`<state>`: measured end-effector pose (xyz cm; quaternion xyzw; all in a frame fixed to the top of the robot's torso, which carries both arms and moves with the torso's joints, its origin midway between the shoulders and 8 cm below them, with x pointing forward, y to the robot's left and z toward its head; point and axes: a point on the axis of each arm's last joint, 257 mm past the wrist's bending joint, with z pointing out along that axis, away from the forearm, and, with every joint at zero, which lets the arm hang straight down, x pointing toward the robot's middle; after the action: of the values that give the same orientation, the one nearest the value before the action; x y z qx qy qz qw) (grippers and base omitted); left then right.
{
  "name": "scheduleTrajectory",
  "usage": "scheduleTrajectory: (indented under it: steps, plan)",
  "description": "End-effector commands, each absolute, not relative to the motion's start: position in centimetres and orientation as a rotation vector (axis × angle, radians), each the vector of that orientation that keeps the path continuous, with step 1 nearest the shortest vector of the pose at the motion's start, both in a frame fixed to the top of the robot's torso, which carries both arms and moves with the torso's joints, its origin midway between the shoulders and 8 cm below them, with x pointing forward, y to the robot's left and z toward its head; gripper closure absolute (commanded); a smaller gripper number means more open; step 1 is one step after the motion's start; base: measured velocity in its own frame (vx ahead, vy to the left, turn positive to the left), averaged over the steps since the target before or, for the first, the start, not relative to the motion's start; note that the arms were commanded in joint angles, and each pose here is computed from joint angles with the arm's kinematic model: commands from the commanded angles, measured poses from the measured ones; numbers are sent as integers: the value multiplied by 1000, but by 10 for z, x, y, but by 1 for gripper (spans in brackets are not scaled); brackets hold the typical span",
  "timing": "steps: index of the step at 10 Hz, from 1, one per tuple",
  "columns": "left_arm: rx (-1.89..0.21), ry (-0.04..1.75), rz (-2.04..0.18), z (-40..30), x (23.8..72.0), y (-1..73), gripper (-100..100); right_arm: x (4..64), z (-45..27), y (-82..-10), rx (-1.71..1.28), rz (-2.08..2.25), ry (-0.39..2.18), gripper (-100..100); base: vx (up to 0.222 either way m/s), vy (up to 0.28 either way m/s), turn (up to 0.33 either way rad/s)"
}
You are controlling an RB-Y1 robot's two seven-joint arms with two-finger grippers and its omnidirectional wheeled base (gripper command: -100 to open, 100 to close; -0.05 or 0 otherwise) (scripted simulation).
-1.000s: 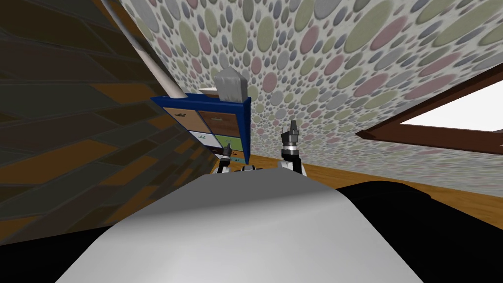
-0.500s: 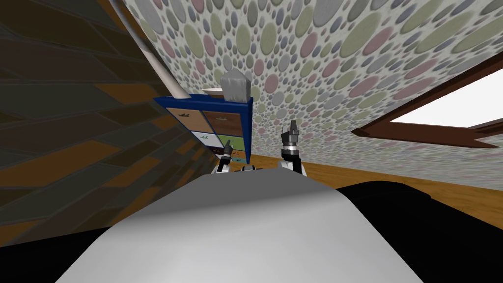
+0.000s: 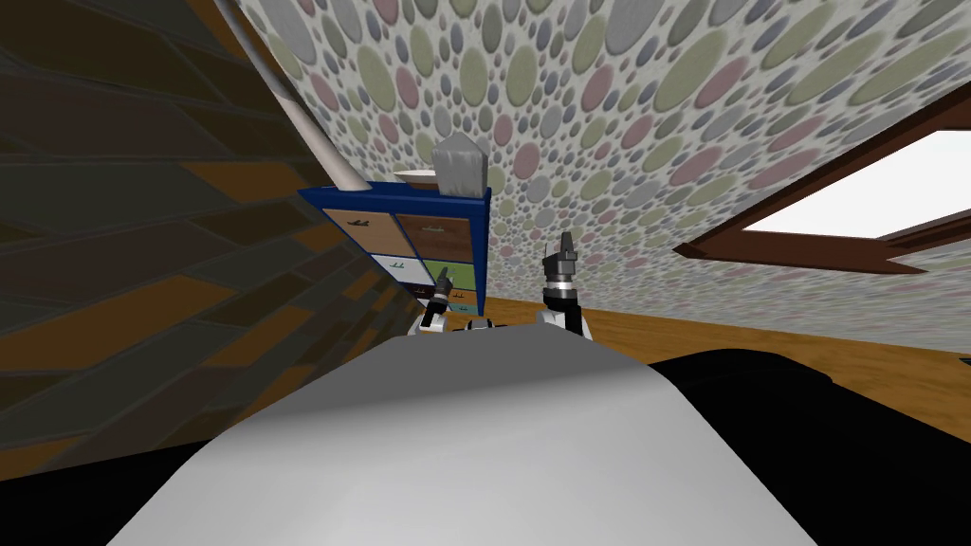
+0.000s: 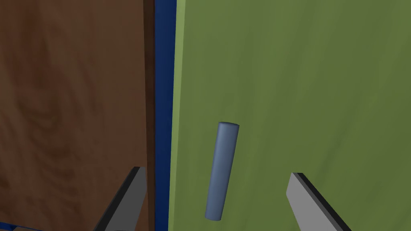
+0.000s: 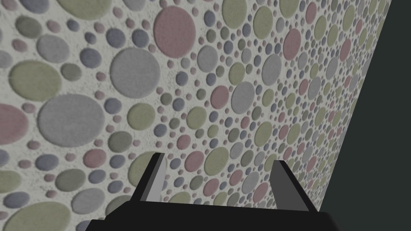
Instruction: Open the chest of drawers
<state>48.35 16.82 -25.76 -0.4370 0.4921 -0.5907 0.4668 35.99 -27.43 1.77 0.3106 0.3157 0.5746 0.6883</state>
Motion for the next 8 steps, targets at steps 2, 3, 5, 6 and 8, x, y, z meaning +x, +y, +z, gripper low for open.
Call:
scheduleTrajectory:
  steps: [2, 3, 5, 6, 8]
  plan:
    - [-1080, 1217, -1455, -250, 492, 164, -100, 360, 18, -274, 695, 1286, 706, 0, 29, 15, -7]
    - [-1077, 1215, -1455, -252, 489, 165, -100, 360, 18, -274, 695, 1286, 706, 0, 42, -3, -1]
    - [-1076, 1218, -1459, -250, 488, 165, 100, 360, 18, -274, 695, 1286, 706, 0, -44, 6, 11]
    - [-1075, 1218, -1460, -249, 487, 164, 100, 360, 18, -274, 695, 1286, 706, 0, -150, 25, 27]
    - [-1071, 1220, -1466, -246, 485, 163, 100, 360, 18, -274, 695, 1286, 706, 0, -182, 23, 28]
